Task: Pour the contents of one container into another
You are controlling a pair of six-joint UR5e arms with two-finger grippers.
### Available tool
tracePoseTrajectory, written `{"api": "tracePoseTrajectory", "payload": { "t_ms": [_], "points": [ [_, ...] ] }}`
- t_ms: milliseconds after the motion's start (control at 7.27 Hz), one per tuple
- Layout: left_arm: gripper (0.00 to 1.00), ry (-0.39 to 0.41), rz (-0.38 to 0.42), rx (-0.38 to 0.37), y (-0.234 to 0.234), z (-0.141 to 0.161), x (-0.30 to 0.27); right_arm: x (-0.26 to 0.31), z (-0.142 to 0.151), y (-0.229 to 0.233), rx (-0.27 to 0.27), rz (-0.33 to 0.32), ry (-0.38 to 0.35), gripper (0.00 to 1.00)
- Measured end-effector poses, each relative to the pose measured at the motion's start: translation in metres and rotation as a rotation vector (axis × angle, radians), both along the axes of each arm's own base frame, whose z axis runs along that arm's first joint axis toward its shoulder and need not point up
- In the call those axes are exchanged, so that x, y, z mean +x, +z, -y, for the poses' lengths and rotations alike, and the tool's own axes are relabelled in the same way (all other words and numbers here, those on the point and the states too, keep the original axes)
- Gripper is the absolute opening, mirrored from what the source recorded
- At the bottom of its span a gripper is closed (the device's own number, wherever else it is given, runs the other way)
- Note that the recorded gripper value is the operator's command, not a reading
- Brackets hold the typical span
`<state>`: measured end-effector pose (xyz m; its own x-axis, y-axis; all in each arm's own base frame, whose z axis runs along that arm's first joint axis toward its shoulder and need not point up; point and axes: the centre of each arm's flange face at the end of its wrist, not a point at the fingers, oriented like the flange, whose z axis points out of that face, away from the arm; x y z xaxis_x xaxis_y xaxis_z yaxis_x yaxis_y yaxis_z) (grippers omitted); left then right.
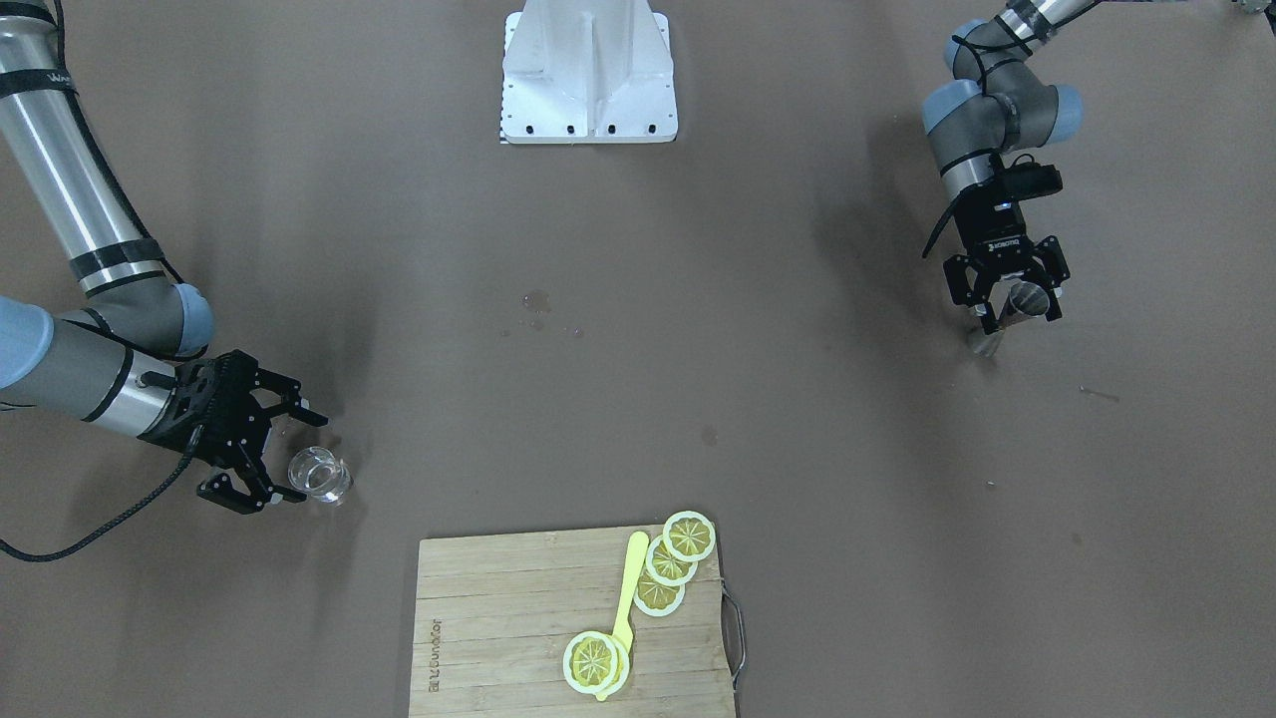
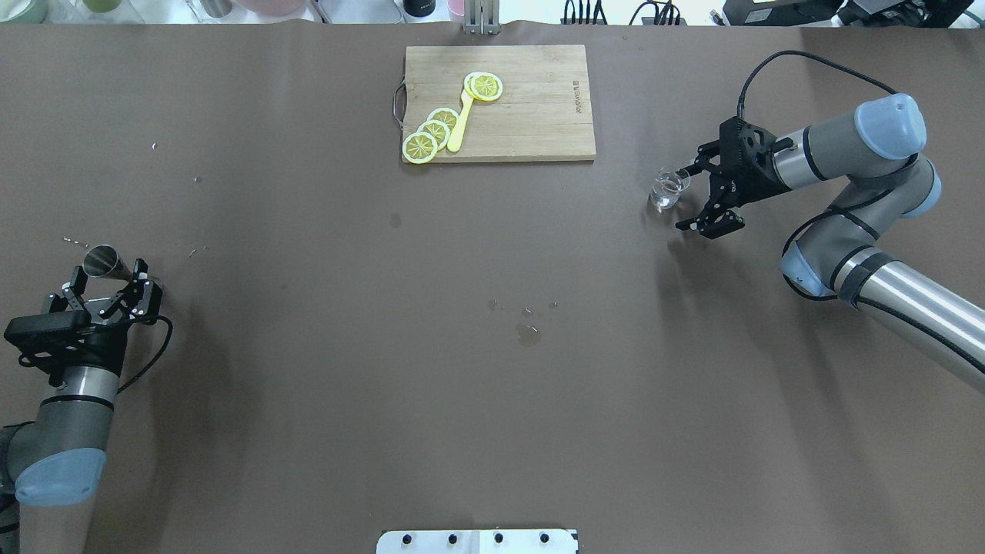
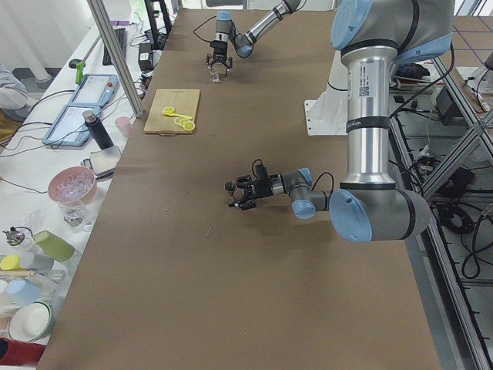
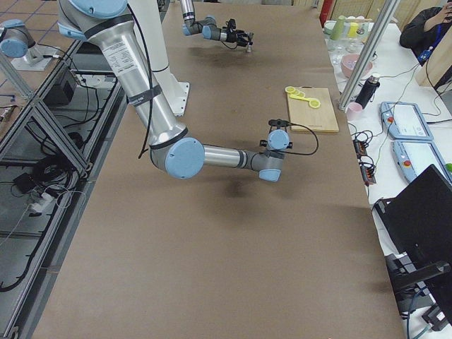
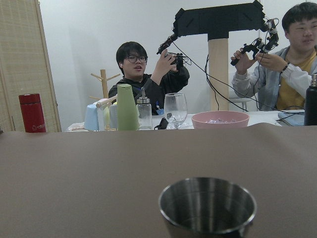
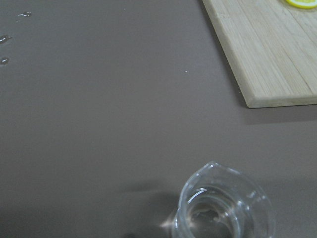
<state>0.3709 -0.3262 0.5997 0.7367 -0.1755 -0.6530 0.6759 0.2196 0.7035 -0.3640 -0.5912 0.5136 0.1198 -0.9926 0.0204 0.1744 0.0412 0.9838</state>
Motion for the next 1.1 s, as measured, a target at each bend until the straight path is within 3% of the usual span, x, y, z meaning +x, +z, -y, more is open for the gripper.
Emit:
{"api": "tracePoseTrajectory", "payload": {
  "t_ms": [275,551,963,1101],
  "points": [
    [0.86,0.012,0.003,-0.016,-0.001,0.001,0.006,0.009,0.006,0.0,-0.014,0.008,-0.041,0.99],
    [0.75,0.02,-0.005,-0.024,-0.004,0.002,0.01,0.009,0.015,-0.006,-0.019,0.012,-0.054,0.99],
    [0.49,0.026,-0.012,-0.036,-0.005,0.004,0.011,0.007,0.023,-0.008,-0.019,0.008,-0.046,0.99],
    [0.33,0.026,-0.012,-0.037,-0.005,0.005,0.011,0.005,0.026,-0.01,-0.018,0.006,-0.04,0.99]
  ]
}}
